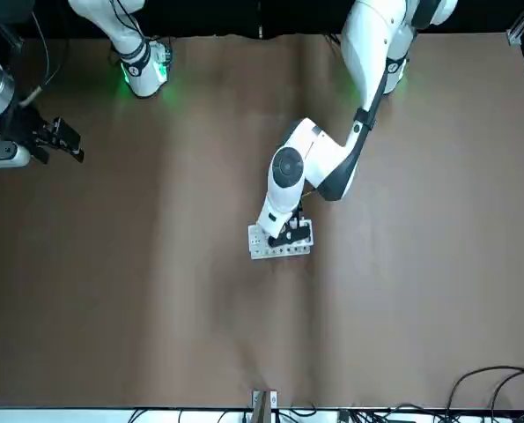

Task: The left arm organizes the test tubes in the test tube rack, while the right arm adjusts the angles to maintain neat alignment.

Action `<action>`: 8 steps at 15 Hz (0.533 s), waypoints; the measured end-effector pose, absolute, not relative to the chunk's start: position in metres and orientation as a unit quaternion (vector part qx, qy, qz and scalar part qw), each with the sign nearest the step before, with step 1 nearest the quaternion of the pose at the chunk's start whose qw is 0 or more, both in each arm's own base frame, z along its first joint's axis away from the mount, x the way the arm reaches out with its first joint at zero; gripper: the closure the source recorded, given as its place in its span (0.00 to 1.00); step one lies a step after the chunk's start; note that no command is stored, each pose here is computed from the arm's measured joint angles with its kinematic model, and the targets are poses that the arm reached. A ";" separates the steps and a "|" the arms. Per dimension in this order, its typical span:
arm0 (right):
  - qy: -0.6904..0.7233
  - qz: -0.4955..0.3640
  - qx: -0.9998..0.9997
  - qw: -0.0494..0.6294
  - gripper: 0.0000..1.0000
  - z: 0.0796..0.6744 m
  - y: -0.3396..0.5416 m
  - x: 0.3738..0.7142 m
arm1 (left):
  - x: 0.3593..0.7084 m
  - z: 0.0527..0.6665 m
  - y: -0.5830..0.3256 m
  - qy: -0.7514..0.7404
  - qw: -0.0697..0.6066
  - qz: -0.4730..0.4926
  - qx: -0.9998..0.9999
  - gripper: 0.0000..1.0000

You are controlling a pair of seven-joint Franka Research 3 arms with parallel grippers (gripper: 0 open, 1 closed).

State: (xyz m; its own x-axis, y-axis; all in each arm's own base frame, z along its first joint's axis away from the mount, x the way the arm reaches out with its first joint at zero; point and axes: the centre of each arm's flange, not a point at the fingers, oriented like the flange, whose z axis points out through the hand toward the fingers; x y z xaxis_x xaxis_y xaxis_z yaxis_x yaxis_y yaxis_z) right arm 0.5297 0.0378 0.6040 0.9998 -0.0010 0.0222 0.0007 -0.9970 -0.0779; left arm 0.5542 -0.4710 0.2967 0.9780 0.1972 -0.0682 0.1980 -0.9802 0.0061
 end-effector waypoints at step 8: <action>0.000 -0.011 -0.999 0.039 0.00 0.604 0.038 0.530 | 0.554 0.297 -0.471 0.100 0.006 -0.033 0.994 0.81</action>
State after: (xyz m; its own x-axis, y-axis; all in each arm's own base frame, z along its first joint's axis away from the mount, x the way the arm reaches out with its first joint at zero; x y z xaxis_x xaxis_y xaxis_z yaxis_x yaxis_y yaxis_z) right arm 0.5297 0.0378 0.6040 0.9998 -0.0010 0.0222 0.0008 -0.9970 -0.0779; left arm 0.5544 -0.4707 0.2968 0.9779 0.1976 -0.0678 0.1984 -0.9801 0.0060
